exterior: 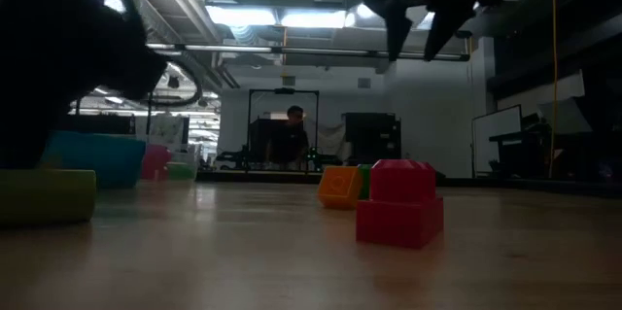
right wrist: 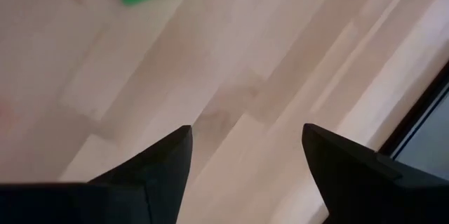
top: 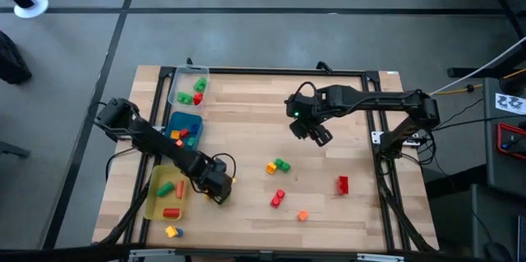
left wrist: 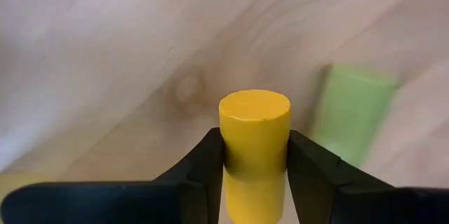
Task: Sort blocks by size
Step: Put the yellow cylindrical block into the yellow bin, then put the green 2 stud game piece into the transparent bin
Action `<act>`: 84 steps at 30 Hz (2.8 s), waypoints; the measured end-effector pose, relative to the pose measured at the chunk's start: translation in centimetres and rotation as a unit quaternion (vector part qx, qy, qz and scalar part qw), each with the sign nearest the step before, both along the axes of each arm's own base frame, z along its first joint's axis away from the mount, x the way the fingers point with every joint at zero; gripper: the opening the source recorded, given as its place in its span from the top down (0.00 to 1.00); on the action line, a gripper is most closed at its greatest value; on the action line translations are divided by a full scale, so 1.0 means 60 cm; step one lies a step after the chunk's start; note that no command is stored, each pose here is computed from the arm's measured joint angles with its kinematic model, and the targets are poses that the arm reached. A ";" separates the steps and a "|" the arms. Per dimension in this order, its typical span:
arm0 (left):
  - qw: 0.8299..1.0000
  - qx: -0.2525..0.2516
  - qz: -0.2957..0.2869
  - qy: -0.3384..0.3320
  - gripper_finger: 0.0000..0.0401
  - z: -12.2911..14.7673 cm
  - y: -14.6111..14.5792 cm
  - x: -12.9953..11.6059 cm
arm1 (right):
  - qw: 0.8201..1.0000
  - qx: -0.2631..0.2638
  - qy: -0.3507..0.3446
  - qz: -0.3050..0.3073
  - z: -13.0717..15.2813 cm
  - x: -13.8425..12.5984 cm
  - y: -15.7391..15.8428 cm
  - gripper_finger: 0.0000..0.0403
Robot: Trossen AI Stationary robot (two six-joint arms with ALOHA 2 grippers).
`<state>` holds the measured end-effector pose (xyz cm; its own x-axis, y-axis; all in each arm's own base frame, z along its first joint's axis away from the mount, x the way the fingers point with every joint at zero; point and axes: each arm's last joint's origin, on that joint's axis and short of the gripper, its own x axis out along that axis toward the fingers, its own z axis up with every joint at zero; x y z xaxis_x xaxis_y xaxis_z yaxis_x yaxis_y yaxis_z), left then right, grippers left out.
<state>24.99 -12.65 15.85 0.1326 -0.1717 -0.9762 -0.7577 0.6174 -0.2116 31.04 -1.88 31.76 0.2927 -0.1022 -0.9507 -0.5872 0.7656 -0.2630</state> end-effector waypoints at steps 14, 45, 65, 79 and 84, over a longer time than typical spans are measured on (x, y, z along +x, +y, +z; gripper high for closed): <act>0.988 -0.093 0.018 -0.126 0.72 0.126 0.061 -0.027 | 0.997 0.023 -0.044 -0.067 0.053 -0.103 0.006 0.33; 0.989 -0.109 0.037 0.096 0.50 0.163 0.039 -0.172 | 0.962 0.135 -0.189 -0.143 -0.233 -0.046 0.151 0.33; 0.999 -0.030 0.010 0.030 0.48 0.161 0.046 -0.166 | 0.935 0.152 -0.193 -0.255 -0.321 -0.004 0.161 0.33; 0.991 0.102 0.045 -0.070 0.48 0.162 0.058 -0.154 | 0.930 0.104 -0.224 -0.272 -0.324 0.000 0.156 0.66; 0.974 0.163 0.034 -0.155 0.48 0.168 0.059 -0.138 | 0.930 0.089 -0.235 -0.270 -0.320 0.004 0.154 0.66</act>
<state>16.68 -9.13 25.92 0.4299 0.1606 -0.8885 -0.7297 0.6414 -0.2371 31.26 7.33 12.55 0.6316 -0.2084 -0.7468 0.0430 0.9711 -0.2347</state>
